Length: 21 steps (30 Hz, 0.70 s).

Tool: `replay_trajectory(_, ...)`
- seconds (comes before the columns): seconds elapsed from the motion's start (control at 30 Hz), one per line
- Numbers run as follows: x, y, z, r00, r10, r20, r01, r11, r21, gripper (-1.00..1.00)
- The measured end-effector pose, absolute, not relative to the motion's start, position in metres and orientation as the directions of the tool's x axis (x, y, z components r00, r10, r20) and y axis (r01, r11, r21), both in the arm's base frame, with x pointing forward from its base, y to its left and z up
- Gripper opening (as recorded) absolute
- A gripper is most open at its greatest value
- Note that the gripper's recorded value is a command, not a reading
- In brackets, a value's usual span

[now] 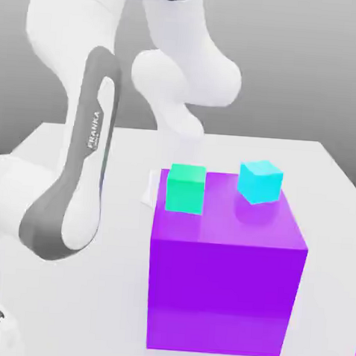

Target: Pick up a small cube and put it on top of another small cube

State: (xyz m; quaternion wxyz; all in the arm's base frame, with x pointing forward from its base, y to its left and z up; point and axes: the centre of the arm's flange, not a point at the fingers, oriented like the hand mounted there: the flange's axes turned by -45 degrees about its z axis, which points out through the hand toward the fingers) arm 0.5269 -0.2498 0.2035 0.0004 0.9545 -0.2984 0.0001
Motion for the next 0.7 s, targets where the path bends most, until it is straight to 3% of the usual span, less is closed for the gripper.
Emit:
replay_trajectory(0.33, 0.513, -0.142, 0.328, 0.964, -0.267, 0.0, -0.267, -0.964, 0.016, -1.0)
replay_trajectory(0.7, 0.441, -0.042, 0.429, 0.996, 0.087, -0.002, 0.087, -0.996, 0.012, -1.0)
